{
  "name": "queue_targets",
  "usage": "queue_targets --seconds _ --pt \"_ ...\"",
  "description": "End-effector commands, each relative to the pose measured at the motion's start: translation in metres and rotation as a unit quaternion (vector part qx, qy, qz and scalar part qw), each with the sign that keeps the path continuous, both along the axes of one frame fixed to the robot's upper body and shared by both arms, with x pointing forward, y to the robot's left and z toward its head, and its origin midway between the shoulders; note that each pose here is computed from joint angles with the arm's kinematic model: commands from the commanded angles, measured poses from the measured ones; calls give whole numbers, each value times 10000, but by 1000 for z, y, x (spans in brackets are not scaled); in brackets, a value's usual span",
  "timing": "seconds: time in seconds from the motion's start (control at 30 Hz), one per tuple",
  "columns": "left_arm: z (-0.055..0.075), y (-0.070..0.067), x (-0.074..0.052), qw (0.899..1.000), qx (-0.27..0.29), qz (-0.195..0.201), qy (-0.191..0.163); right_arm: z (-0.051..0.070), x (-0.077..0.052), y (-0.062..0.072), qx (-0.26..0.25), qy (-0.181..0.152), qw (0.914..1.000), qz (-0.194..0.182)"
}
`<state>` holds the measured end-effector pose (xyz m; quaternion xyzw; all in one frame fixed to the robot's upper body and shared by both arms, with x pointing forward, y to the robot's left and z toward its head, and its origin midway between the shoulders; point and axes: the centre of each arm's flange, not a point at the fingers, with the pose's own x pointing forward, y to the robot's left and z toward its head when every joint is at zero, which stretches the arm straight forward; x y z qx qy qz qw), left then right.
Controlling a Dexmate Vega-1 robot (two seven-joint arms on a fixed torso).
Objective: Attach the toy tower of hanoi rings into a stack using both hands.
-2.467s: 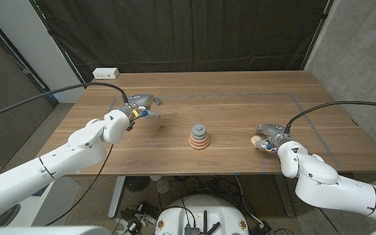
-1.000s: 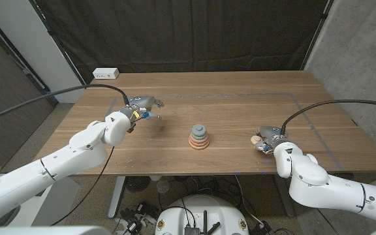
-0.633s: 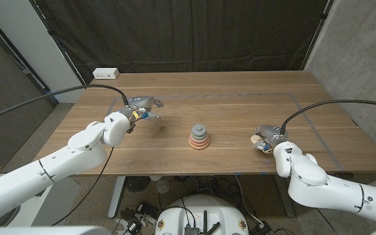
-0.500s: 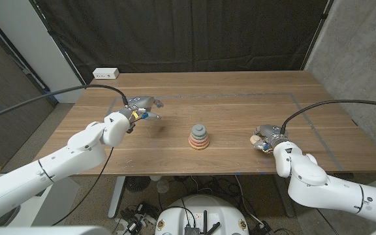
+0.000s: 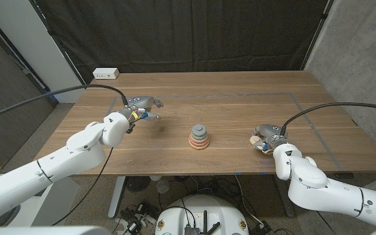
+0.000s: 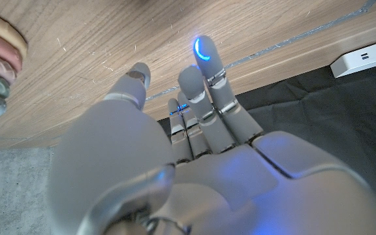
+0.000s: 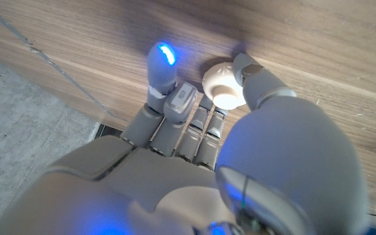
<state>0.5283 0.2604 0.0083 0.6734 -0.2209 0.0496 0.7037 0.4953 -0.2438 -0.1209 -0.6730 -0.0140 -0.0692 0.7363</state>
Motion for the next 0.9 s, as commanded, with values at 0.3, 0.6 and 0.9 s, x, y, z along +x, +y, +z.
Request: queue_targets --seconds 0.3,0.6,0.9 --pt "1 3 -1 10000 -26 -12 -45 14 -9 0 -15 -354 9993 76" --pt "1 5 -2 10000 -44 -14 -64 22 -15 1 -82 -457 9989 106" --pt "-1 9 -3 9999 -86 3 -106 32 -23 5 -150 -580 9981 163"
